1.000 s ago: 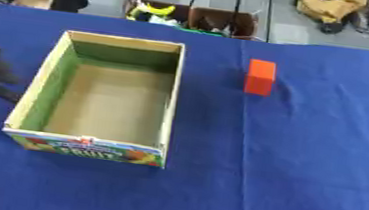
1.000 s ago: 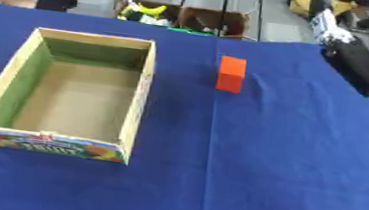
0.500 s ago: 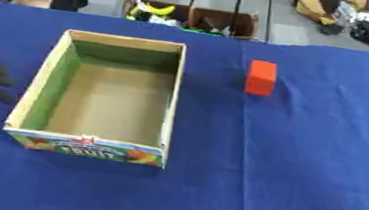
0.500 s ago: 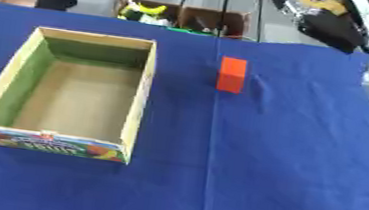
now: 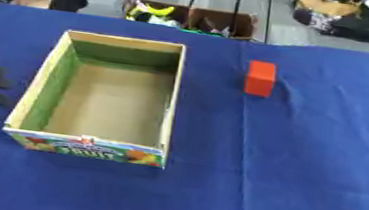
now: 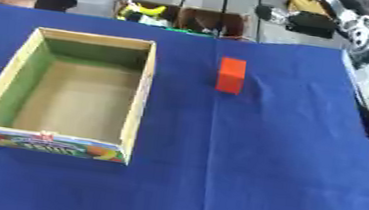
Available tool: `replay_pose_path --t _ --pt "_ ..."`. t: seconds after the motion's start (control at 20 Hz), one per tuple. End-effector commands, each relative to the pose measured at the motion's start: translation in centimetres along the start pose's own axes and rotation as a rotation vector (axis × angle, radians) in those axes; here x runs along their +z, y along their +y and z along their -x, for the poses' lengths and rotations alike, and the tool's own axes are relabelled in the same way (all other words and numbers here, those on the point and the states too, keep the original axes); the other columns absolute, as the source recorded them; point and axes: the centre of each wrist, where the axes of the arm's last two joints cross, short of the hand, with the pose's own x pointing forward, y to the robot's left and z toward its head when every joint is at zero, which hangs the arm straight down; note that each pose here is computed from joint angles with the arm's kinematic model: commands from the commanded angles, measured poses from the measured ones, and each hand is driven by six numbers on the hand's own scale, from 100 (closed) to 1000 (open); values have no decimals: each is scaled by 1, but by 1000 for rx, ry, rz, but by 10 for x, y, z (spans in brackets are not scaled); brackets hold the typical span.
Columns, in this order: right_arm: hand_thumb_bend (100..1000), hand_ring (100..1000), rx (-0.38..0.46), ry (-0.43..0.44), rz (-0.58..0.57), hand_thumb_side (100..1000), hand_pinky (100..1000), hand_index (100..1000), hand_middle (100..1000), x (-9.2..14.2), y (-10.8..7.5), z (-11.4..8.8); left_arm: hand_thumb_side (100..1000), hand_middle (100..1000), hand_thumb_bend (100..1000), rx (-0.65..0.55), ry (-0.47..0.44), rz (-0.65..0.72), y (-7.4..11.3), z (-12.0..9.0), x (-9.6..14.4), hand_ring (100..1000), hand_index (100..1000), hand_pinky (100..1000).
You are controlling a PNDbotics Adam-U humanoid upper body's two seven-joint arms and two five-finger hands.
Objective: Pick up objects on the table and place them in the box.
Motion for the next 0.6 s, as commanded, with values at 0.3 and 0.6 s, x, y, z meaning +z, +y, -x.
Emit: replay_pose_path --t 0.3,0.6 --pt "838 1000 1 -39 -123 742 854 903 869 -9 -5 7 1000 573 100 -8 -27 21 2 -7 -2 589 730 483" --pt "871 1000 -13 -59 -195 654 867 919 894 -14 8 -5 999 573 100 -4 -26 27 1 -7 -3 589 730 484"
